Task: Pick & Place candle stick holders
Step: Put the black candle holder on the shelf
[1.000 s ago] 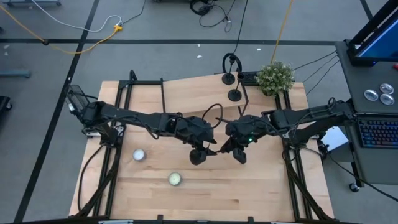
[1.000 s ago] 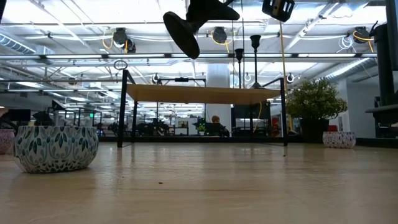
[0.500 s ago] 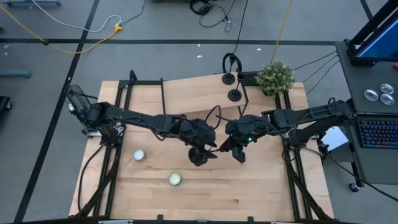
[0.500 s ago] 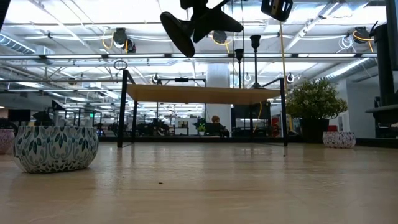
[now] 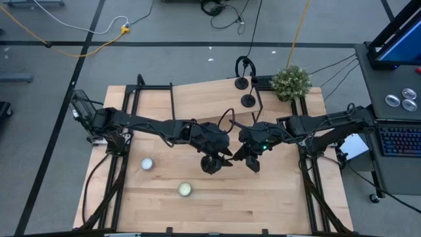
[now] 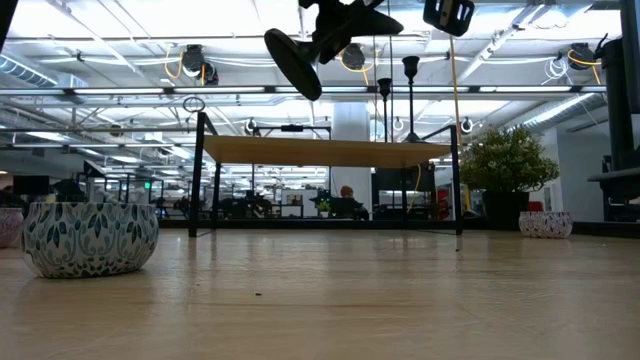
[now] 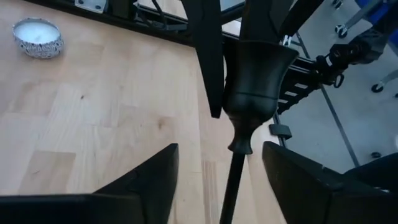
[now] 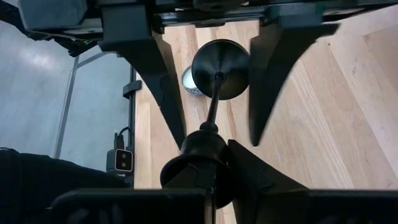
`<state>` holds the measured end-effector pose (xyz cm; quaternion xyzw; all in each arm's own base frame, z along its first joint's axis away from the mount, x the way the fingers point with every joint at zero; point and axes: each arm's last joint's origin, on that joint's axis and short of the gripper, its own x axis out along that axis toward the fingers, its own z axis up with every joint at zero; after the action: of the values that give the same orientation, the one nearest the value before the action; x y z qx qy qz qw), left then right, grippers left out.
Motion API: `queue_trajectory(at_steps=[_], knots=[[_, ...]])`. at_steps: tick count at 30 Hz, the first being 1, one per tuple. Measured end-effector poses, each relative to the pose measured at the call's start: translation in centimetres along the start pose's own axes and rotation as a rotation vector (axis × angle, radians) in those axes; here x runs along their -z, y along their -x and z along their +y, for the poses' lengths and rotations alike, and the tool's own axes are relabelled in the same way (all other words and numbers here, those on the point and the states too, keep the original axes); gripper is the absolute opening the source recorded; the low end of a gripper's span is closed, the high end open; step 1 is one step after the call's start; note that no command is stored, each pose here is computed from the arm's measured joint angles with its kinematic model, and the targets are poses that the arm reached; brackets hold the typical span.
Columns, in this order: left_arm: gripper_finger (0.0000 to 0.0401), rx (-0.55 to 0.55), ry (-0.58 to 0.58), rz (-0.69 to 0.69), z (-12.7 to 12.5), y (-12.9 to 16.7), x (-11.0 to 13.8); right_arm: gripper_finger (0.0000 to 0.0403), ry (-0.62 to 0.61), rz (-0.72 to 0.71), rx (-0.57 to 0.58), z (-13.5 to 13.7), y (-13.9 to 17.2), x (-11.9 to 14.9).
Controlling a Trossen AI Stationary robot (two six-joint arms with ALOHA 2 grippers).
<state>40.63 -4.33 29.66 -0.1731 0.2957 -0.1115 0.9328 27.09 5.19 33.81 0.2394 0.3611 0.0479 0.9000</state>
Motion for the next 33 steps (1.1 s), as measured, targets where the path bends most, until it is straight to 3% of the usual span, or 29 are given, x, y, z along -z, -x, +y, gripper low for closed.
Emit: queue_trajectory(at_steps=[13,19,28,33], knots=[[0.0018,0.056,-0.021,0.009,0.4,0.1,-0.2,0.0011,0.004,0.003,-0.004,0.0,0.0,0.0],[0.0016,0.067,-0.029,0.012,0.5,0.2,-0.2,0.0016,0.020,0.001,-0.005,0.0,0.0,0.0],[0.0014,0.051,-0.013,0.035,0.7,0.2,0.0,0.0121,-0.021,0.007,0.011,-0.1,0.3,0.2],[0.0013,0.018,0.007,0.092,0.9,0.3,0.6,0.0152,-0.031,0.010,0.001,0.0,1.6,0.4]])
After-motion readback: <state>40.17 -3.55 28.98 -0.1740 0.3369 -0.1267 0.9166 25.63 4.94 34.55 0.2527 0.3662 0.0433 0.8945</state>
